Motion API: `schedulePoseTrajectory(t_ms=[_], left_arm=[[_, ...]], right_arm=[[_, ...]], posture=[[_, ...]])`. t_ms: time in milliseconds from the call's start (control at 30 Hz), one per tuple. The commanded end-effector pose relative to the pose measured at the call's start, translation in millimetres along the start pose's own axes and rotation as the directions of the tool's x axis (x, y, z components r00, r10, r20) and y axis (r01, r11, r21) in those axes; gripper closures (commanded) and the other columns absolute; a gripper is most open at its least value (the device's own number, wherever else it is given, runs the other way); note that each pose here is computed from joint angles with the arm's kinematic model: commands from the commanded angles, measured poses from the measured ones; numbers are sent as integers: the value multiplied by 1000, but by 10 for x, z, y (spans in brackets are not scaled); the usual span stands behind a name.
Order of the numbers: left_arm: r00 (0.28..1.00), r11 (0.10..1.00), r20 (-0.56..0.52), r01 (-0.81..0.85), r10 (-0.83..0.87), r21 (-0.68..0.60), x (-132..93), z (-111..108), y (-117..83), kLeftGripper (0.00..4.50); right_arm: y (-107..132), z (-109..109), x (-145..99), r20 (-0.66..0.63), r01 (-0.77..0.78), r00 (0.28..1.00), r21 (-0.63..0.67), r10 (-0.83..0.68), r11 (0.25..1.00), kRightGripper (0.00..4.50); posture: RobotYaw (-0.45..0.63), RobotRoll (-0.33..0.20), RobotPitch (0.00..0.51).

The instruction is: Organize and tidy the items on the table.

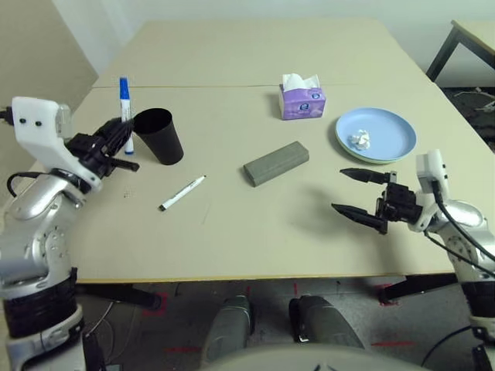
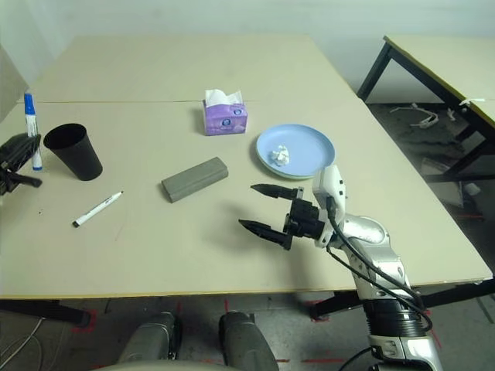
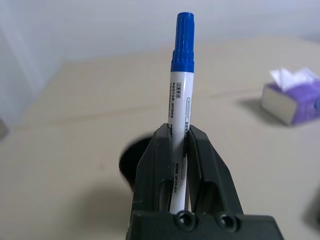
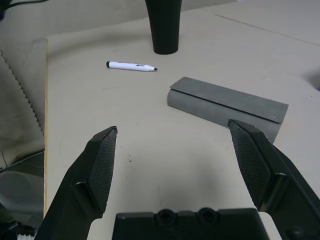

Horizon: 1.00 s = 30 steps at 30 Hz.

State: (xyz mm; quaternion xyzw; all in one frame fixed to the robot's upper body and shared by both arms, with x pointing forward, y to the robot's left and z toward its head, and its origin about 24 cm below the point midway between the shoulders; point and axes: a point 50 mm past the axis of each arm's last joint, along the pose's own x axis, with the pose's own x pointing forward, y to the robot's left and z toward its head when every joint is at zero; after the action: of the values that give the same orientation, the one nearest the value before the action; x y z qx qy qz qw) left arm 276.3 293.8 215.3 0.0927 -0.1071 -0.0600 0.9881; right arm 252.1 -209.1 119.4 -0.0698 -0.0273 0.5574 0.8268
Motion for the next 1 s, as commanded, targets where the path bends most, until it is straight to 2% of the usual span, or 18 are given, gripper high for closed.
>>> schedulePoseTrajectory(t_ms=[33, 167, 433, 667, 1000], left_arm=[[1000, 999, 10, -16, 16, 40, 177, -47, 66, 4231], [999, 998, 26, -20, 18, 64, 336, -73, 129, 4231], [999, 996, 31, -33, 31, 77, 457, -229, 215, 4231], [999, 998, 22, -43, 42, 54, 460, -413, 184, 4231], [997, 997, 20, -69, 68, 18, 382, -533, 118, 4231]], right_arm=[[31, -4, -24, -18, 0, 1000, -15, 0, 1000, 0], [53, -6, -61, -28, 6, 1000, -25, -7, 1000, 0], [89, 8, -122, -37, 23, 999, -33, -25, 999, 0], [78, 33, -143, -43, 24, 999, -41, -25, 999, 0], [60, 75, -129, -43, 13, 999, -53, -15, 999, 0]], posture=[[-56, 0, 106], [-84, 0, 102], [-105, 0, 98], [-107, 0, 98], [-100, 0, 102]])
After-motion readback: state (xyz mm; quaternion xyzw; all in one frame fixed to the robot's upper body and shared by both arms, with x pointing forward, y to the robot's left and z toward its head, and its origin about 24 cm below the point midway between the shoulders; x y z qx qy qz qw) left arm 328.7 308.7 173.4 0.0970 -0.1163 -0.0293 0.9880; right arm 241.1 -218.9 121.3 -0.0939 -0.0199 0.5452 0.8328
